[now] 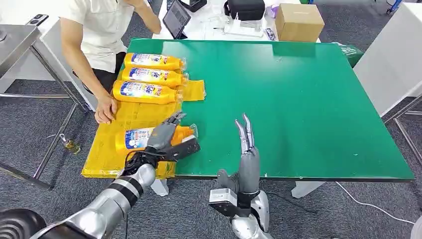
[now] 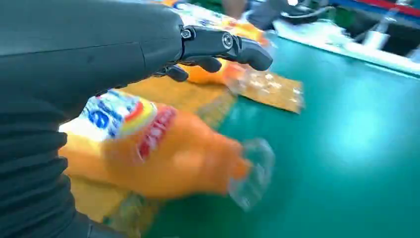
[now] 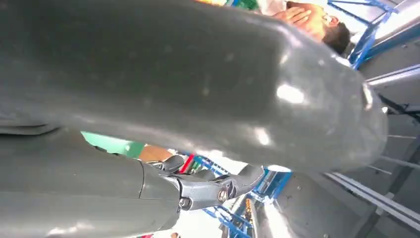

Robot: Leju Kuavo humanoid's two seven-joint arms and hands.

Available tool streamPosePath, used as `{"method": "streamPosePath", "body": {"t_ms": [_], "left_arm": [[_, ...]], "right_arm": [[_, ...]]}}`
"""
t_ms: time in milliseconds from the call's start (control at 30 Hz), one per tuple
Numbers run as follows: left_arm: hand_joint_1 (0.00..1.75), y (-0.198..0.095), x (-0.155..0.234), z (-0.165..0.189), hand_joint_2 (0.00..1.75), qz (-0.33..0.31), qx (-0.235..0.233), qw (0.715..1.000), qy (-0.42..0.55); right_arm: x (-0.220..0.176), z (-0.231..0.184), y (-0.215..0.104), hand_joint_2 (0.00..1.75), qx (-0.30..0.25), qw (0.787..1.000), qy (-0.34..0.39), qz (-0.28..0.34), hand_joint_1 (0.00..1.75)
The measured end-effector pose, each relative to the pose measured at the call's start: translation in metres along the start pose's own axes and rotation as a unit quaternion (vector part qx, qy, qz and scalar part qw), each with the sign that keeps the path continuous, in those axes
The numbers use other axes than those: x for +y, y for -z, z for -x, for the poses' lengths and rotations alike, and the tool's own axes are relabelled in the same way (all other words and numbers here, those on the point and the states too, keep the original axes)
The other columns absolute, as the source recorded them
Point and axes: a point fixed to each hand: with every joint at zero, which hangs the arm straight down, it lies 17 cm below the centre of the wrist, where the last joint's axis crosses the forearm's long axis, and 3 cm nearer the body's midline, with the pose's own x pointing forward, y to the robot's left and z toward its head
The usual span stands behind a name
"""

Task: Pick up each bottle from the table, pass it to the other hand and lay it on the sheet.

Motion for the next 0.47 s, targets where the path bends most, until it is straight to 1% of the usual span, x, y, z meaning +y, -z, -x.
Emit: {"method": "streamPosePath", "body": {"t_ms": [67,133,233,300,467], "left_arm": [[0.00,-0.004,0.002,-0.013,1.75,-0.011,-0.016,1.000,-0.006],[0.00,-0.007,0.011,-0.027,1.75,-0.036,-0.031,0.999,-0.013],[0.00,-0.014,0.023,-0.044,1.75,-0.066,-0.049,0.995,-0.057],[0.00,-0.020,0.029,-0.052,1.75,-0.081,-0.056,0.991,-0.086],[0.00,-0.027,0.037,-0.061,1.75,-0.096,-0.067,0.988,-0.100]], "right_arm": [[-0.003,0.001,-0.001,0.00,0.002,1.000,-0.002,0.002,0.00],[-0.006,0.003,-0.002,0.00,0.006,1.000,-0.001,0.006,0.00],[-0.012,0.011,-0.004,0.00,0.030,0.999,0.020,0.022,0.00],[-0.017,0.018,-0.006,0.00,0.048,0.998,0.036,0.033,0.00],[-0.017,0.020,-0.008,0.00,0.050,0.997,0.041,0.031,0.00]]}}
